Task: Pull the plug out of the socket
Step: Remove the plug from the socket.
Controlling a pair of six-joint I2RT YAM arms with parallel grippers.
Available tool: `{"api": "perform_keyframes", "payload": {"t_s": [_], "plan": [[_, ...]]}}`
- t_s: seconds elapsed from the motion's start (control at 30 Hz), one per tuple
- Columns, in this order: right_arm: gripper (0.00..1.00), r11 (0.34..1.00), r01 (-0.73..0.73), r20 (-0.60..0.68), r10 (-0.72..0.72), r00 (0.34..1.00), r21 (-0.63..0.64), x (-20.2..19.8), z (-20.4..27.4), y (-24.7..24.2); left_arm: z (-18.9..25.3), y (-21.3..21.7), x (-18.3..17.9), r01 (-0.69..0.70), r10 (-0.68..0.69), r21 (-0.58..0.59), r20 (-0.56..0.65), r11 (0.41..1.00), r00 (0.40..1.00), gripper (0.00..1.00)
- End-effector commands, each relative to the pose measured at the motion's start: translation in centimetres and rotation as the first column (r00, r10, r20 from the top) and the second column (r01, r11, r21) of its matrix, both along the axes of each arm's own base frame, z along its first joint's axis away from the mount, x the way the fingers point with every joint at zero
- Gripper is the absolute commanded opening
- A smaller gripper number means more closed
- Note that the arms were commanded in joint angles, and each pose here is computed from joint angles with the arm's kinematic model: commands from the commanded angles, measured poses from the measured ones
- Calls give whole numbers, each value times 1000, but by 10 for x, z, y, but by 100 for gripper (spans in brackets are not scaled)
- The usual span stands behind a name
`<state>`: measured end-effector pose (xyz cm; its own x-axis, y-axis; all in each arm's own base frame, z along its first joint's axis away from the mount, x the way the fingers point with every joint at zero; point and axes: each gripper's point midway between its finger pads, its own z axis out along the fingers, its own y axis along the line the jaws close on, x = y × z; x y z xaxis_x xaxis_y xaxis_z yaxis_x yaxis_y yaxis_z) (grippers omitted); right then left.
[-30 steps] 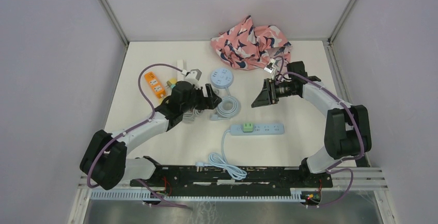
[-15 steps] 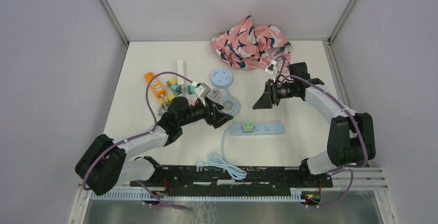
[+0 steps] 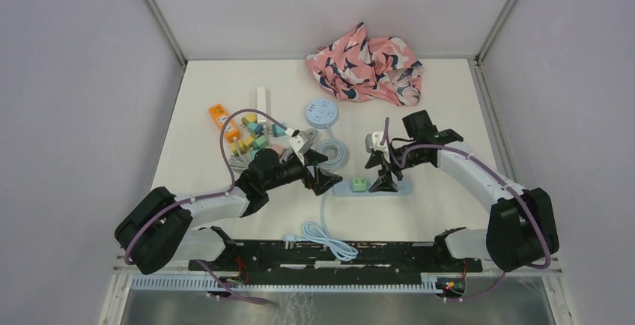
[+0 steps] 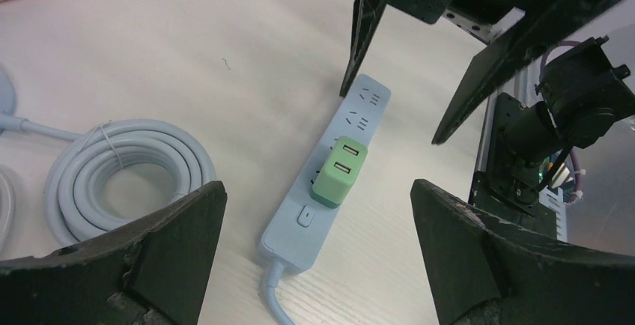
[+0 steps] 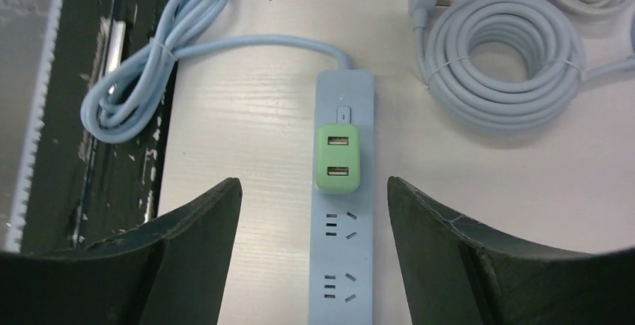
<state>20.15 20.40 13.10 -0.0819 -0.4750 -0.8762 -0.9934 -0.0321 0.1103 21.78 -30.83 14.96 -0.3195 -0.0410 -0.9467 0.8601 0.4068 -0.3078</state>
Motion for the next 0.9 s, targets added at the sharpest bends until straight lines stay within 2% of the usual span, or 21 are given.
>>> {"api": "perform_keyframes", "payload": {"t_s": [0.0,0.17,0.3,0.43,0.6,0.73,0.87], "plan": [[77,990,-70,203,94,975,-121,6,-19,7,15,1,9,-22,25,-22,120,999,992,99],[73,980,-60,212,100,972,-187,8,-35,16,5,7,5,-24,23,5,153,1000,988,99],[64,971,-55,196,102,975,-231,10,-44,21,-6,9,-1,-1,-2,19,171,1000,985,100],[61,964,-37,187,88,978,-262,13,-52,22,-11,11,-9,31,-32,10,202,999,979,100],[52,952,-47,171,103,980,-302,12,-61,25,-16,7,-15,77,-80,23,243,997,967,96],[40,943,-58,164,117,980,-327,10,-65,28,-29,-5,-22,121,-137,77,282,990,949,92],[15,943,-66,167,127,978,-327,10,-60,28,-48,-21,-30,160,-205,167,307,973,929,91]]}}
